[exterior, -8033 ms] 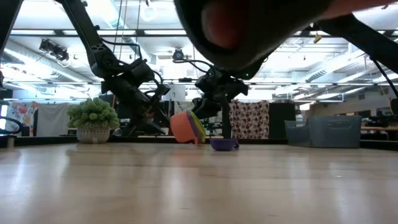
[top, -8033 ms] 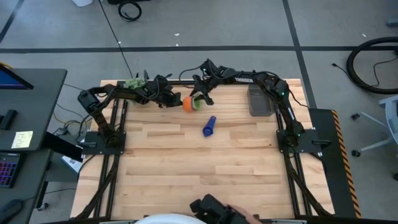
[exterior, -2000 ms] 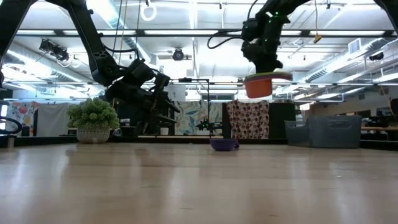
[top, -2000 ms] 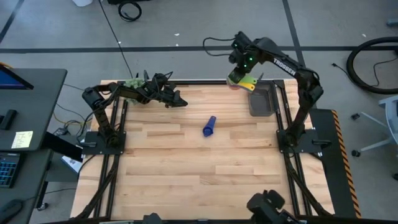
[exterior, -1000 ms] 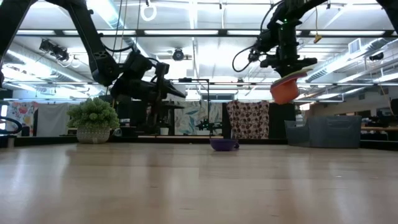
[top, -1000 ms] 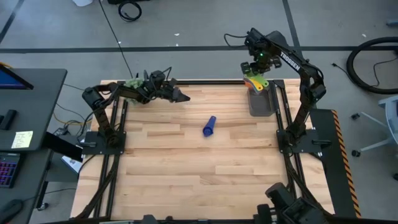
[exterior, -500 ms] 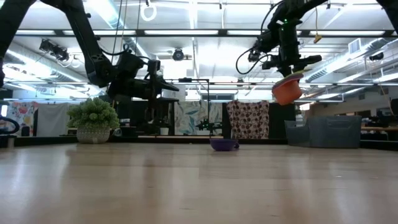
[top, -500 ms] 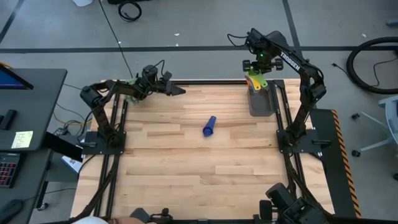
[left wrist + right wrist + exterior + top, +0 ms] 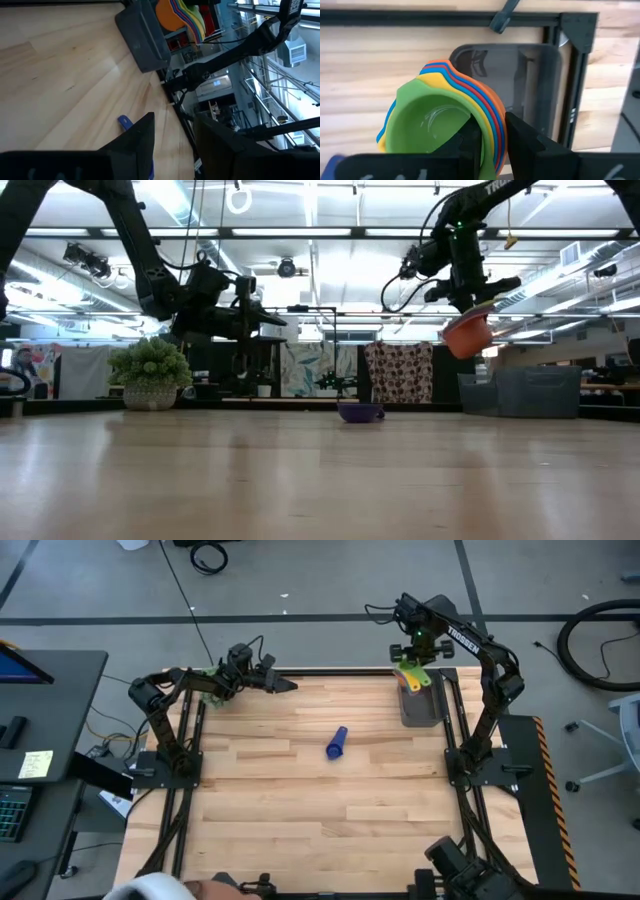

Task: Nest measuring cups in basket
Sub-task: Put the stack of measuring cups into the black bin

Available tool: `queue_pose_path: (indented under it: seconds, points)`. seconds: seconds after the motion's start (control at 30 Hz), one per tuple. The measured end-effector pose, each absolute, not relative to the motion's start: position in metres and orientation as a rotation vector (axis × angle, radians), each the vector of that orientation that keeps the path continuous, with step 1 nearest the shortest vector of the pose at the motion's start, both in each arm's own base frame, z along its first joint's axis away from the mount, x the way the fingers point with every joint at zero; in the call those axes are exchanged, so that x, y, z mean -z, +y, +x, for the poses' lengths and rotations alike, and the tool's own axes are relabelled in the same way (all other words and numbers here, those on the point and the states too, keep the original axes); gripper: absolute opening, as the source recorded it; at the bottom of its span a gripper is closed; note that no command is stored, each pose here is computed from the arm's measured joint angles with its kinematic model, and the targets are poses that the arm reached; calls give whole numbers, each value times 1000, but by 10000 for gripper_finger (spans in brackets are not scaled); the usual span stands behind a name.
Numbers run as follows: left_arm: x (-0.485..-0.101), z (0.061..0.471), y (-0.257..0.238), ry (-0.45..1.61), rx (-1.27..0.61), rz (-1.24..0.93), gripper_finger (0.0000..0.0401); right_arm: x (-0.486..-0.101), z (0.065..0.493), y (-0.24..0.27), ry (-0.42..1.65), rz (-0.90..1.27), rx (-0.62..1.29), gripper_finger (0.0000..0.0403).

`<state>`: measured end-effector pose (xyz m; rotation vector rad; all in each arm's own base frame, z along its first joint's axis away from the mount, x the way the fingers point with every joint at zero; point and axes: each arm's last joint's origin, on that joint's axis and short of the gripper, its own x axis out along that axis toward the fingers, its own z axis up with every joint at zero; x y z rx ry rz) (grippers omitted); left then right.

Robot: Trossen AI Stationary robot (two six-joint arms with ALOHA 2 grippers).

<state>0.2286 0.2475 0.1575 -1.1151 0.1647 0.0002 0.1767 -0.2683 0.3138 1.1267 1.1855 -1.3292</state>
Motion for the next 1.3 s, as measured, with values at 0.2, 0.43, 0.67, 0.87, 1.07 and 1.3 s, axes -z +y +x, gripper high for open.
queue_pose_path:
  seconds: [0.2, 0.43, 0.67, 0.87, 1.07, 1.3]
  points:
    - [-158, 227, 249, 161, -6, -1115, 141, -330, 174, -252, 1156, 1139, 1284, 73]
    - [-158, 227, 249, 158, -6, -1111, 141, -362, 157, -225, 1030, 1120, 1344, 73]
    - [-159, 228, 249, 147, -1, -1098, 141, -382, 143, -208, 894, 1090, 1449, 73]
    - [-162, 228, 250, 134, 15, -1077, 141, -355, 142, -204, 881, 1113, 1457, 73]
    - [-168, 231, 252, 127, 32, -1061, 141, -318, 137, -202, 787, 1153, 1412, 73]
    - [-177, 235, 257, 120, 66, -1035, 141, -291, 131, -199, 807, 1150, 1443, 73]
